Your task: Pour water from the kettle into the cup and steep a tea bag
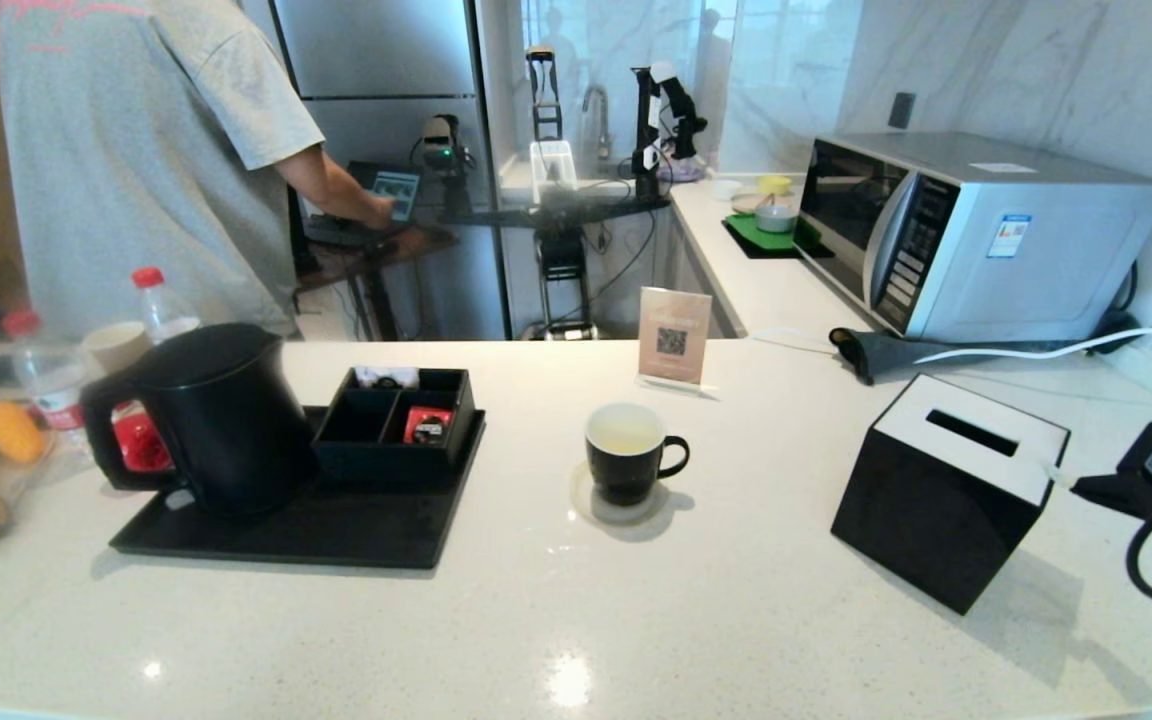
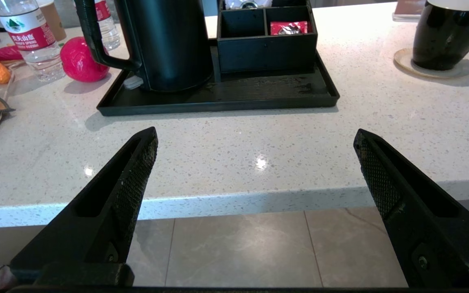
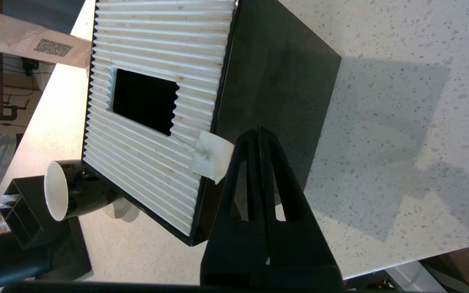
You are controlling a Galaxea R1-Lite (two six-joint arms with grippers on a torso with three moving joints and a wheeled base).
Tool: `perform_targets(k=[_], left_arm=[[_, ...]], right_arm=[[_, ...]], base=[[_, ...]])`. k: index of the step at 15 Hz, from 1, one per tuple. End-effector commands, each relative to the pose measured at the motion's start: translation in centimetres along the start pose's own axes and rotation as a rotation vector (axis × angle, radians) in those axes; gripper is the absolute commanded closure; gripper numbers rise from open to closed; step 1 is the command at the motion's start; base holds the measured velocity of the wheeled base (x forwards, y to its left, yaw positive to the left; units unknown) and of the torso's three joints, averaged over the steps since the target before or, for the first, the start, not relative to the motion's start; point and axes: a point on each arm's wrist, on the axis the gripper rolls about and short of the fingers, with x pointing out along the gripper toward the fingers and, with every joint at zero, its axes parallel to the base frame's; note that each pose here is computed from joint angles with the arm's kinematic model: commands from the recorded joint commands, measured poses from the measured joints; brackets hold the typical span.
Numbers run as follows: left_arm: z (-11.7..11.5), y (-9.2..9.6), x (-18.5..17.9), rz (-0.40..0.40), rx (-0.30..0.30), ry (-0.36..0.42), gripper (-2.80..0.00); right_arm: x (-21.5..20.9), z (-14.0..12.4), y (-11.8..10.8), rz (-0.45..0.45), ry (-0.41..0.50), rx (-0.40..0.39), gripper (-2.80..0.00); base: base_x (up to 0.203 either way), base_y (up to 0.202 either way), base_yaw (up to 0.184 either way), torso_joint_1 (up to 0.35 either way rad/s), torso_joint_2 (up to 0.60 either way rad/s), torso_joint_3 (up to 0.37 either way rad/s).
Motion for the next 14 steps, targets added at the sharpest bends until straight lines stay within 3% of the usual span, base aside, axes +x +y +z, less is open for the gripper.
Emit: perform_targets(k=[1,14], left_arm=[[0.00,0.00,0.00,0.000,0.000,0.000,-2.80],[0.00,0.00,0.00,0.001,0.000,0.000,-2.80]], right_arm=[[-0.08,0.04,0.06,0.004,-0.003,0.003,0.00],[-0.66,0.43,0.60,0.023,-0.018,-0.003,0.00]], base=[[0.000,0.000,0.000,0.000,0.00,0.000],[0.000,0.000,0.000,0.000,0.00,0.000]])
